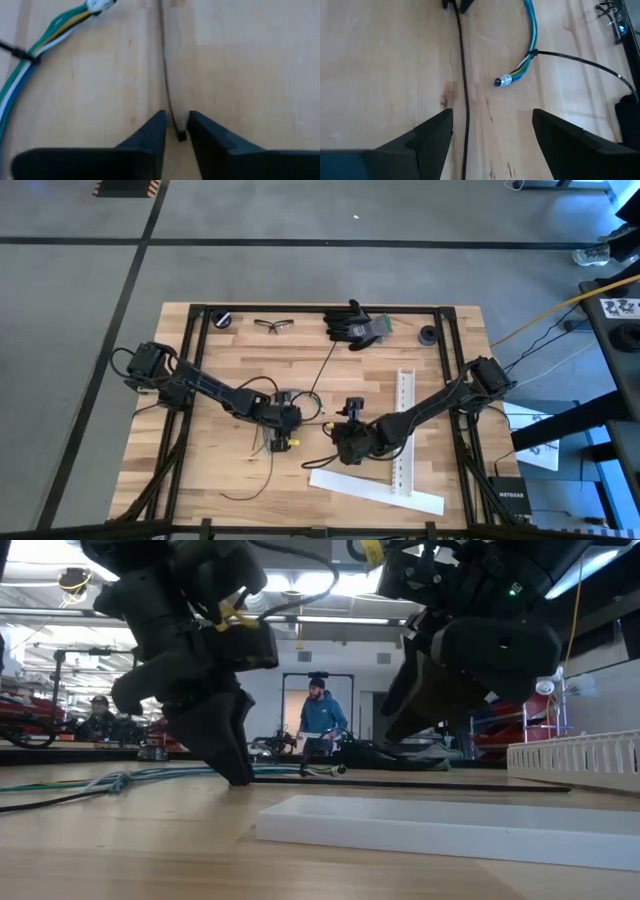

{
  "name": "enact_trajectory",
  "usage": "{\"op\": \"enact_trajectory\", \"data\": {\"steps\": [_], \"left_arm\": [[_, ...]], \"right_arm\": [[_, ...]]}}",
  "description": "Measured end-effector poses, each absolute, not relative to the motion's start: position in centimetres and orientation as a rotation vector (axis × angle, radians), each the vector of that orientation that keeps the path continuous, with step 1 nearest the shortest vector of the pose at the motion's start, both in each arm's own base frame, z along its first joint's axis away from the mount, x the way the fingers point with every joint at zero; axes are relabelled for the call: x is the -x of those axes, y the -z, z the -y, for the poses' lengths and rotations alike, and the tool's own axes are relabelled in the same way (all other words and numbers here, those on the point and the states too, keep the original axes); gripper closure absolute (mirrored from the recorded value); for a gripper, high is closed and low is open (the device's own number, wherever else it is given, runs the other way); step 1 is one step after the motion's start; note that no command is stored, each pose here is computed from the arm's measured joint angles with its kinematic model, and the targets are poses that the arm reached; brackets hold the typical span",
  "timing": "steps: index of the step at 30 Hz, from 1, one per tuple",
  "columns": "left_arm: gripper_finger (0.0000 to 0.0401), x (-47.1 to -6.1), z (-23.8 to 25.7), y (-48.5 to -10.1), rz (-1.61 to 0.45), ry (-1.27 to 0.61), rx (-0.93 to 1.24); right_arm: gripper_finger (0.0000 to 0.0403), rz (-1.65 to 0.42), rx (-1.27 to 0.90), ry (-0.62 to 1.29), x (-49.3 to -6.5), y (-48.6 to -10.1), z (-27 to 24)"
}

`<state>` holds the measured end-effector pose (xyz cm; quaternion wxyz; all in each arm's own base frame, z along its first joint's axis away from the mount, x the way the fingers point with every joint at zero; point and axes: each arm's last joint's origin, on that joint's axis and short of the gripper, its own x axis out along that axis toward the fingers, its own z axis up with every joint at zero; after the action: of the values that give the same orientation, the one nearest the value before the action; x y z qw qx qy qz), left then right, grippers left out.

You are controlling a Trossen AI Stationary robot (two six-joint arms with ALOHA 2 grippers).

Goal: Ziptie cables
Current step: Wrap the cable wires with the black zip tie

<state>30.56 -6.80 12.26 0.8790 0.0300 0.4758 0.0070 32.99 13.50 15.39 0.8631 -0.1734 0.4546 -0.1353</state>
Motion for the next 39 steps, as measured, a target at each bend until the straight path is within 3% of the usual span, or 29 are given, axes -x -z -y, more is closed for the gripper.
{"op": "enact_trajectory", "data": {"steps": [4, 15, 23, 30, 36, 39], "left_arm": [[0.0391, -30.4, 7.5, -11.9, -0.996, -0.038, -0.182], [0.0401, -29.9, 9.4, -12.7, -0.938, -0.231, -0.869], [0.0401, -30.0, 11.0, -13.2, -0.896, -0.115, -1.196], [0.04, -29.7, 13.0, -13.8, -0.814, -0.093, -1.329], [0.0401, -29.4, 13.4, -13.7, -0.806, -0.096, -1.336], [0.0401, -29.7, 13.5, -14.1, -0.775, -0.115, -1.345]], "right_arm": [[0.0143, -0.953, 0.363, 0.285, -33.0, -15.4, -13.5], [0.0143, -0.883, 0.138, 0.2, -33.8, -15.8, -14.3], [0.0143, -0.842, -0.02, 0.172, -34.5, -16.4, -14.0], [0.0143, -0.842, -0.173, 0.046, -33.9, -14.1, -10.9], [0.0143, -0.547, -0.548, -0.152, -32.3, -12.9, -6.6], [0.0143, -0.535, -0.648, -0.139, -32.0, -11.8, -5.5]]}}
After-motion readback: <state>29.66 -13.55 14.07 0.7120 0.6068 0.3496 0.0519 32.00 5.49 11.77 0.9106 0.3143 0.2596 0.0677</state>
